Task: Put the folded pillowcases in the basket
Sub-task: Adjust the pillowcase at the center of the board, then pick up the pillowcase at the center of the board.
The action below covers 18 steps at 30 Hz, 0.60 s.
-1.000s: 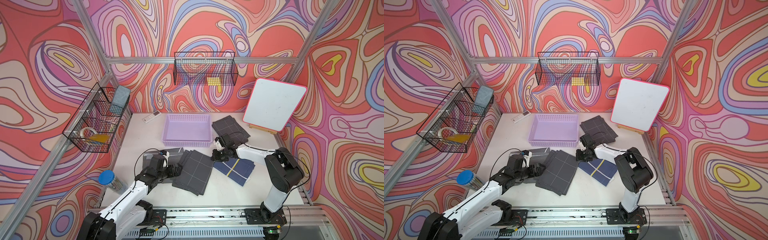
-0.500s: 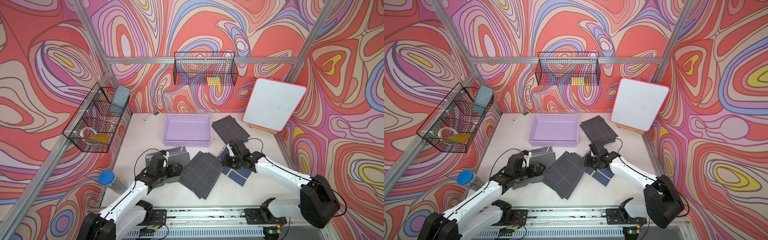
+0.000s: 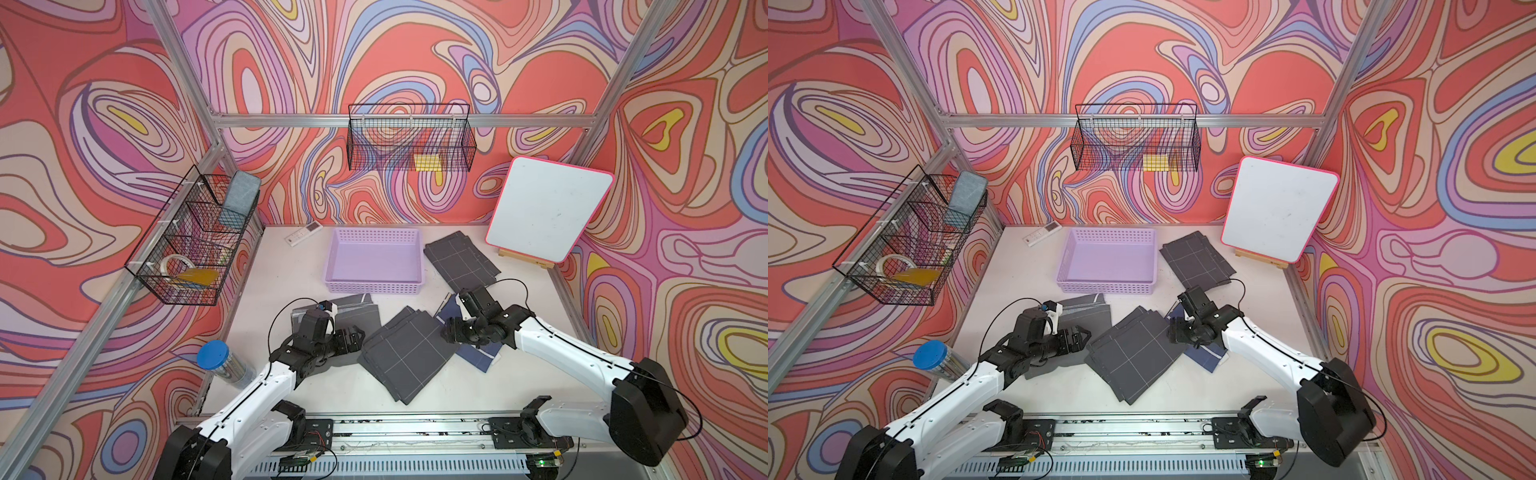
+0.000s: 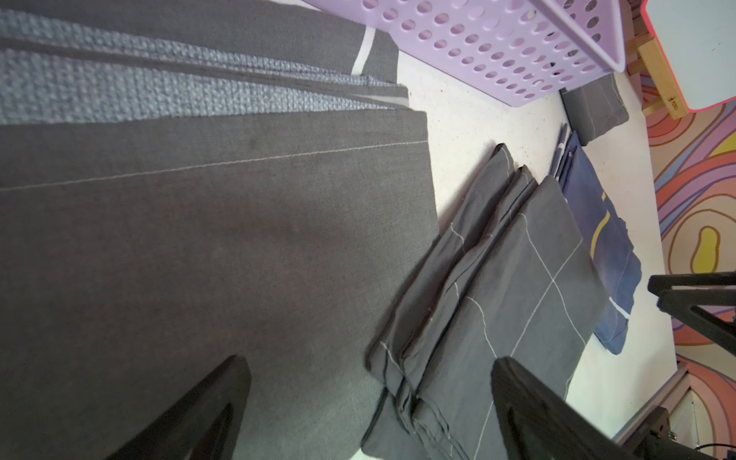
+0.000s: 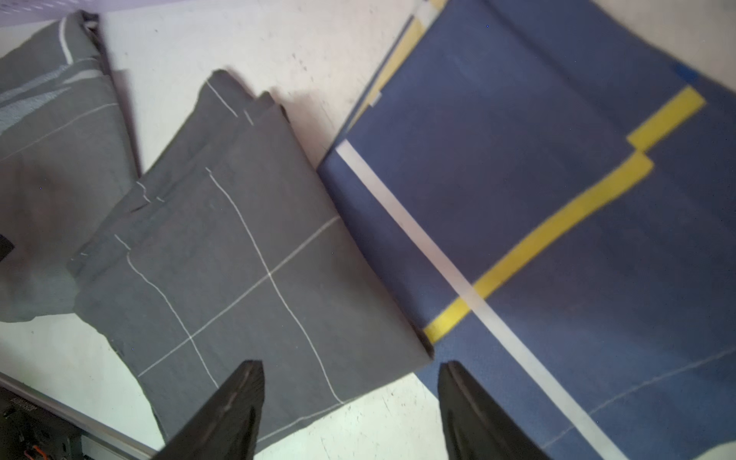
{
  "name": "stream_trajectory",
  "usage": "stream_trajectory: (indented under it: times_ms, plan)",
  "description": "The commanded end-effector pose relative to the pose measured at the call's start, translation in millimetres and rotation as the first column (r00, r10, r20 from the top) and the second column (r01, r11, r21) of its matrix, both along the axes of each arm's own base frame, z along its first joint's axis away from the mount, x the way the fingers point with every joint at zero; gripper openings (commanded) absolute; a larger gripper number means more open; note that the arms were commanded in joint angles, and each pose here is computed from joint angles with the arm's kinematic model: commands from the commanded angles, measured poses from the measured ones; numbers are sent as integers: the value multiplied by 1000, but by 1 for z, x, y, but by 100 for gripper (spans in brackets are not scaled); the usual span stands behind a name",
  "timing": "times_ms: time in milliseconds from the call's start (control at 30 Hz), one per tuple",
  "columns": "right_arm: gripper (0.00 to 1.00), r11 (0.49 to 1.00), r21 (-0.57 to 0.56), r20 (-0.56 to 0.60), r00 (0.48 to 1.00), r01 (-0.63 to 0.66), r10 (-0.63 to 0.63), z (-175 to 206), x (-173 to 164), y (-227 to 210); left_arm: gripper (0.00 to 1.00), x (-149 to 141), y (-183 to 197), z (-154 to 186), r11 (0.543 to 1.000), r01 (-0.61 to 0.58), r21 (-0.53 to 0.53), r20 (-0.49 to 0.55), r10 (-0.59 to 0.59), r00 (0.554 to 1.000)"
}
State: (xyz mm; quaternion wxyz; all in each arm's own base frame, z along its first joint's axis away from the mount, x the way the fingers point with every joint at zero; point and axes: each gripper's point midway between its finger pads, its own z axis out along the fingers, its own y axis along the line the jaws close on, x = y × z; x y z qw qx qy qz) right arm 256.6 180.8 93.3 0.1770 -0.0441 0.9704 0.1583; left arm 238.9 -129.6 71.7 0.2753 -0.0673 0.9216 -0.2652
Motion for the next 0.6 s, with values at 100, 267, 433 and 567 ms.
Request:
stream_trajectory:
  times_ms: [100, 267, 433, 567]
  plan:
    - [71, 960, 4, 93, 956, -280, 279, 6, 38, 47, 99, -17, -4, -1, 997, -37, -67, -56, 34, 998]
    - [69, 948, -15, 58, 947, -317, 317, -8, 50, 57, 99, -30, -10, -4, 995, -46, -84, -77, 39, 996]
    - [68, 953, -40, 23, 953, -300, 302, -20, 48, 51, 99, -43, -21, -13, 998, -30, -60, -105, 24, 994]
    - [69, 956, -51, -5, 957, -290, 290, -26, 43, 46, 99, -50, -31, -24, 999, -23, -43, -129, 18, 992]
